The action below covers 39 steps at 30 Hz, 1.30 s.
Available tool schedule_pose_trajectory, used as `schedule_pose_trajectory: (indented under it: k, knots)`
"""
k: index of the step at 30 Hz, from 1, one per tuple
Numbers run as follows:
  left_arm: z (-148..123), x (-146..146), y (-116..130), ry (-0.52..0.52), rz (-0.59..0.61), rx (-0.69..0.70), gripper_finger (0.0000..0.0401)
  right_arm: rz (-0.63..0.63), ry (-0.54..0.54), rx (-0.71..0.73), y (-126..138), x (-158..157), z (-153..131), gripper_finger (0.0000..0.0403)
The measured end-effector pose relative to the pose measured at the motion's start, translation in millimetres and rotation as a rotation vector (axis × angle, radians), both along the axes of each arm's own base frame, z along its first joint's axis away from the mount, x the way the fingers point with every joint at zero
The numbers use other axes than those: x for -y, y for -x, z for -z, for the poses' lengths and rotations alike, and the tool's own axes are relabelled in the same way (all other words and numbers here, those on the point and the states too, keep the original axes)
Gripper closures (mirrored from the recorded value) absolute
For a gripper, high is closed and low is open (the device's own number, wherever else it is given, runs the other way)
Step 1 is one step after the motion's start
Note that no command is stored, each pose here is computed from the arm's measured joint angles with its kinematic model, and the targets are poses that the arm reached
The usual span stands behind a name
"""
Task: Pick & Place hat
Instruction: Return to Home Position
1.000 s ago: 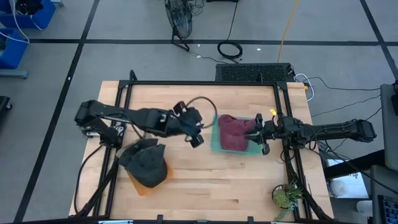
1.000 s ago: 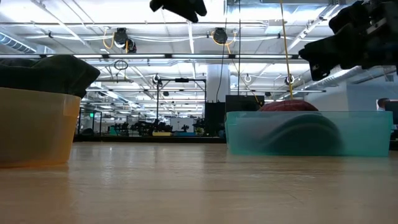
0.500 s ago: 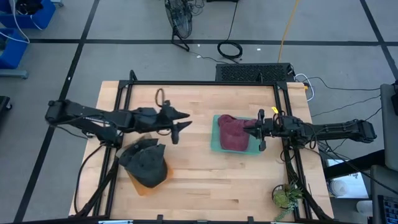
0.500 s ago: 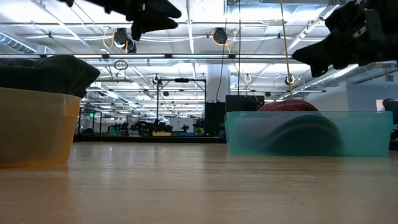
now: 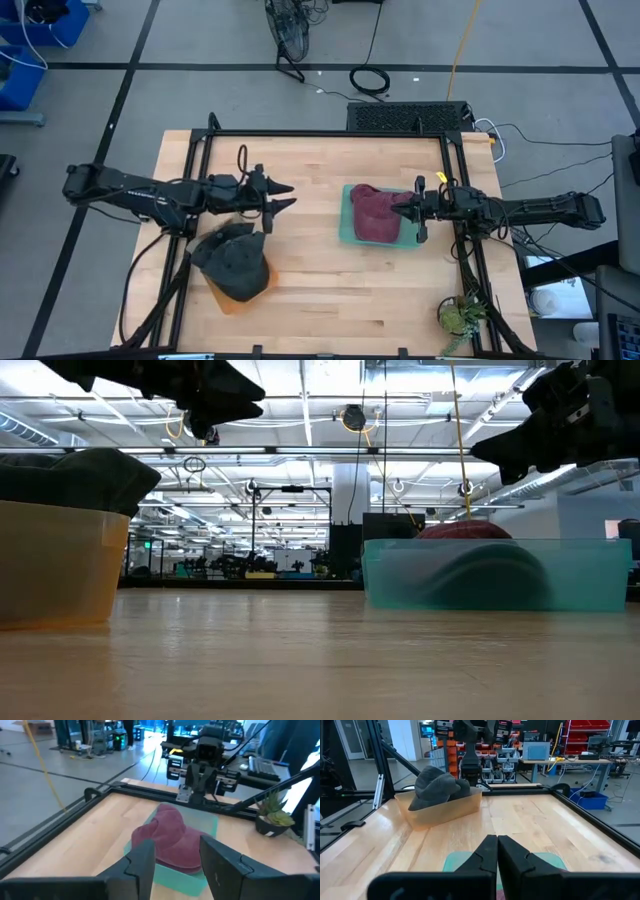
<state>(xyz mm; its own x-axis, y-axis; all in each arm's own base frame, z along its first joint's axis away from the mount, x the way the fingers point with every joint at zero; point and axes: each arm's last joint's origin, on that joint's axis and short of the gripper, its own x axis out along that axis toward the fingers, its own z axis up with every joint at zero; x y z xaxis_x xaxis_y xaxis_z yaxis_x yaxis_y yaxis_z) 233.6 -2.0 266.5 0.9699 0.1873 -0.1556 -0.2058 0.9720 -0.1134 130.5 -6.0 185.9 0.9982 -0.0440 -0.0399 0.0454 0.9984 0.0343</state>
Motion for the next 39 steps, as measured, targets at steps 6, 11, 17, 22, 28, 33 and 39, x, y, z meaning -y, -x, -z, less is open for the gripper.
schedule_pose_trajectory:
  k: [6,11,17,22,28,33,39]
  knots:
    - [7,-17,11,0.009,0.032,0.045,0.0245,-0.002,0.009,-0.019,0,0,2,0.0400]
    - [19,-28,30,0.014,0.023,0.115,0.0252,0.000,0.004,-0.018,5,0,1,0.0402]
    - [42,-35,60,0.047,0.038,0.200,0.0320,0.005,0.011,0.015,12,0,-3,0.0403]
    - [51,-37,75,0.063,0.072,0.259,0.0389,0.010,0.013,0.035,15,0,-5,0.0403]
    - [53,-41,78,0.062,0.114,0.245,0.0394,0.057,0.016,0.021,17,1,-3,0.0403]
    - [54,-48,80,0.055,0.113,0.232,0.0393,0.057,0.003,0.021,19,1,-3,0.0403]
    - [55,-54,84,0.054,0.147,0.220,0.0395,0.058,-0.003,0.016,24,1,-2,0.0403]
